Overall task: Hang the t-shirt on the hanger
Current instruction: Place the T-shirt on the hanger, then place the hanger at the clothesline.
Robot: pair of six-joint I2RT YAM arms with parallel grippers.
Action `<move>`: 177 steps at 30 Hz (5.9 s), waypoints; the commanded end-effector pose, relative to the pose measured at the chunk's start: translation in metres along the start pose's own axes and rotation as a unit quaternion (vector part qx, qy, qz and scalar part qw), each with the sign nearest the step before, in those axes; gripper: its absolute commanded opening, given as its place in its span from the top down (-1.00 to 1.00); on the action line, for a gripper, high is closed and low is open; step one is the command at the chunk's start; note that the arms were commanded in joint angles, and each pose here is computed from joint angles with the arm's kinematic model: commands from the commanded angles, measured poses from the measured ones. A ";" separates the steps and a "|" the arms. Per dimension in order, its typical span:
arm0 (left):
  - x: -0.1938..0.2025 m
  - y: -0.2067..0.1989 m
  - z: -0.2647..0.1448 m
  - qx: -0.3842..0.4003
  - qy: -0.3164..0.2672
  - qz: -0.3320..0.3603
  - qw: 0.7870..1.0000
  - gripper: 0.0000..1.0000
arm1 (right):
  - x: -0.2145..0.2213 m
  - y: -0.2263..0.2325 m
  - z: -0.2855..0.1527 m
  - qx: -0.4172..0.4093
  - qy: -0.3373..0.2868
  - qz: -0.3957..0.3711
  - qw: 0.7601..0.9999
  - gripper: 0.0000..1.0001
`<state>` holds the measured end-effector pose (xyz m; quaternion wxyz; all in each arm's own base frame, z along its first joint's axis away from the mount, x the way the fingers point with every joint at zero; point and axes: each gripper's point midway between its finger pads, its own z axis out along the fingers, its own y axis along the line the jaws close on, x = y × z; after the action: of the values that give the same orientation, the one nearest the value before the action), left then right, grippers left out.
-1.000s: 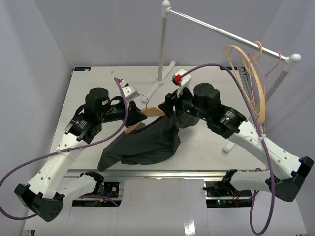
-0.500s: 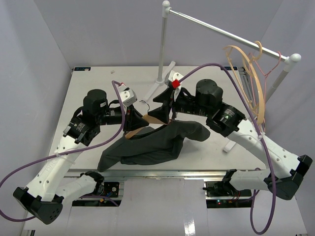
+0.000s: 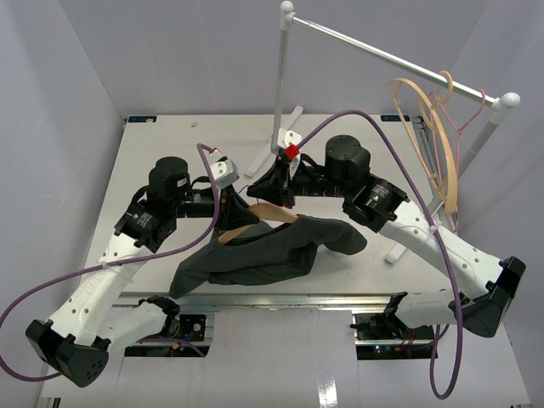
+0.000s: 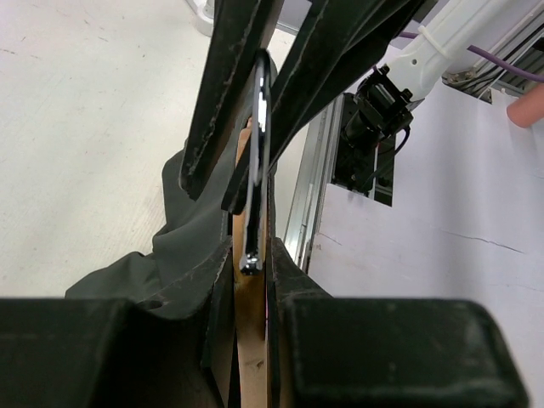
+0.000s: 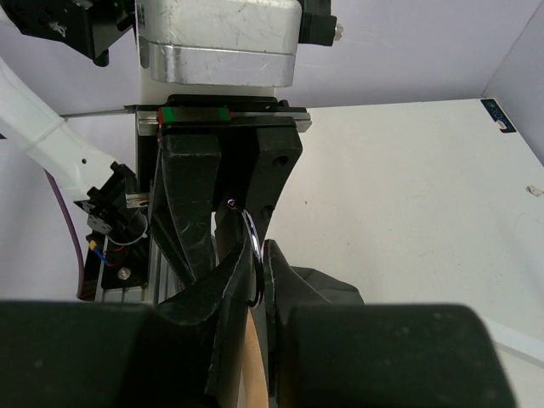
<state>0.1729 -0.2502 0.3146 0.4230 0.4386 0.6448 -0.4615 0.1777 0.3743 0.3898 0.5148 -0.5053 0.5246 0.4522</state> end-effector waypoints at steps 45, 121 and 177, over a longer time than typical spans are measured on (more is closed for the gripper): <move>-0.024 -0.037 -0.015 0.057 -0.046 0.085 0.994 1.00 | 0.123 0.050 -0.077 -0.040 0.161 0.093 0.982 0.34; 0.132 0.107 0.022 -0.353 -0.115 -0.209 0.905 -0.96 | -0.045 -0.251 -0.144 0.729 -0.106 0.167 0.655 0.85; 0.132 0.093 0.036 -0.299 -0.095 -0.172 0.934 -0.96 | -0.009 -0.297 -0.129 0.709 -0.028 0.141 0.690 -0.93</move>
<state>0.2351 -0.2420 0.1431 0.4836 0.1065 0.7999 -0.3391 0.5002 0.2323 0.3517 0.6521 0.1165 0.7486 -0.0288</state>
